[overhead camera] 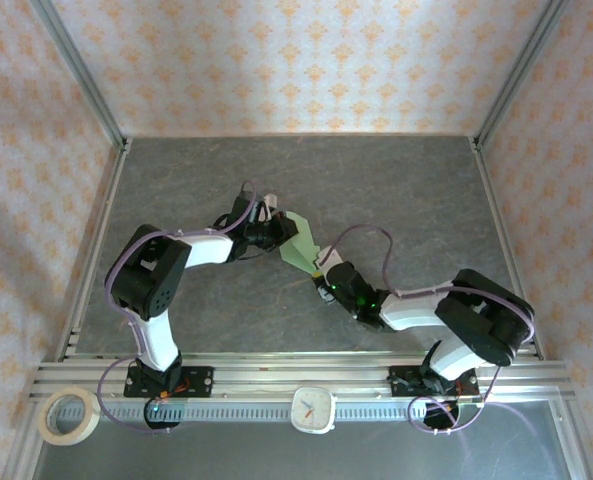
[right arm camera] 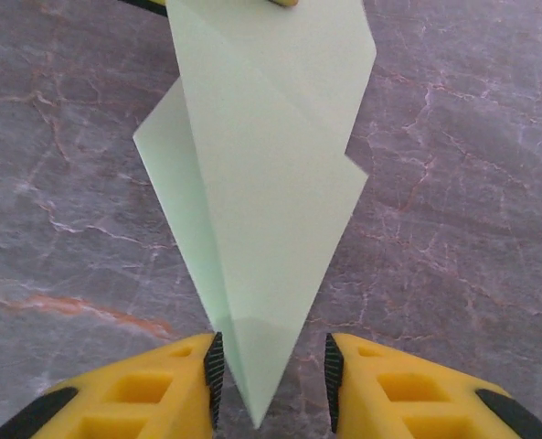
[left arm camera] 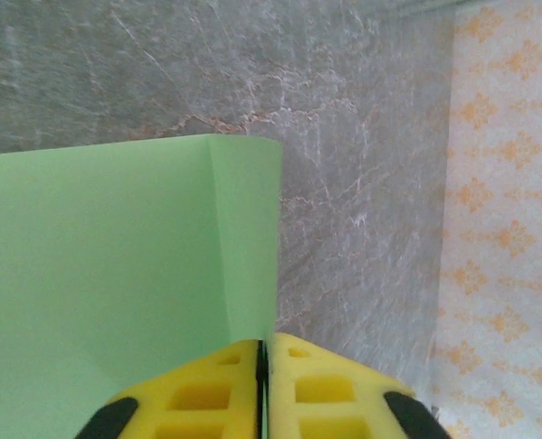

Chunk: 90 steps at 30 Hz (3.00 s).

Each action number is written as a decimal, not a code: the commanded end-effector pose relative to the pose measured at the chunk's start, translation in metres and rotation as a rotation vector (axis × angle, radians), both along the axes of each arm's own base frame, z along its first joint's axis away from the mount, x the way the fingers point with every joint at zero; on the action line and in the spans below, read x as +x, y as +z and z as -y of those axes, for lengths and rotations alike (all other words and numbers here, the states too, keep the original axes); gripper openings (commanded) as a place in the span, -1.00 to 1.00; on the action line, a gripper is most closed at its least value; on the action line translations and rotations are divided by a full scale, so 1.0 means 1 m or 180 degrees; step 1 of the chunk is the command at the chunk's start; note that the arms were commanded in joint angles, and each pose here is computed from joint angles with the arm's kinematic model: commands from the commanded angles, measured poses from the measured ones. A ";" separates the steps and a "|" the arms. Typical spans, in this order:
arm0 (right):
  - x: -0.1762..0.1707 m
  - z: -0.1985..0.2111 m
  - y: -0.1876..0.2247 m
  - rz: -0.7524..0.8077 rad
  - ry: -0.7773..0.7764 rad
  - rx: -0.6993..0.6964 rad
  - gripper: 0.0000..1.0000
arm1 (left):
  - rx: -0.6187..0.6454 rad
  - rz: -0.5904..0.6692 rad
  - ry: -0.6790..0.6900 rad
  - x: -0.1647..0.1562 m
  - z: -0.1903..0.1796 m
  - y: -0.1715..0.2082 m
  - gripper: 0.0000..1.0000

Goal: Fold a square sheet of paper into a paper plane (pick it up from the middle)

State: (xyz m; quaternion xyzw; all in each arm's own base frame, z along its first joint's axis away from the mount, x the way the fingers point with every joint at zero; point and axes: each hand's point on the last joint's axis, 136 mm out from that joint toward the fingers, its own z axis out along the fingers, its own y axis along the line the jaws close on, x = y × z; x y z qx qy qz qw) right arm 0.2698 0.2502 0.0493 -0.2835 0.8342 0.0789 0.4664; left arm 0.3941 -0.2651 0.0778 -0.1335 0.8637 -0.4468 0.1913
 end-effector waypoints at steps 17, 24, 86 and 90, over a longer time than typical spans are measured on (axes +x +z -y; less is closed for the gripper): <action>0.017 -0.022 0.005 0.0328 0.0095 -0.0282 -0.26 | -0.0020 0.0020 -0.0238 -0.002 0.018 0.005 -0.66; 0.007 -0.015 0.013 0.0382 0.0107 -0.0200 -0.11 | 0.0046 0.0014 -0.0133 -0.003 0.013 0.002 -0.85; -0.010 -0.018 0.000 0.0165 -0.0058 0.0007 -0.71 | 0.0364 0.0094 0.0346 -0.033 0.012 0.016 -0.53; -0.011 -0.019 -0.001 0.0147 -0.0041 0.0033 -0.81 | 0.0384 0.0091 0.0370 -0.031 0.008 0.015 -0.50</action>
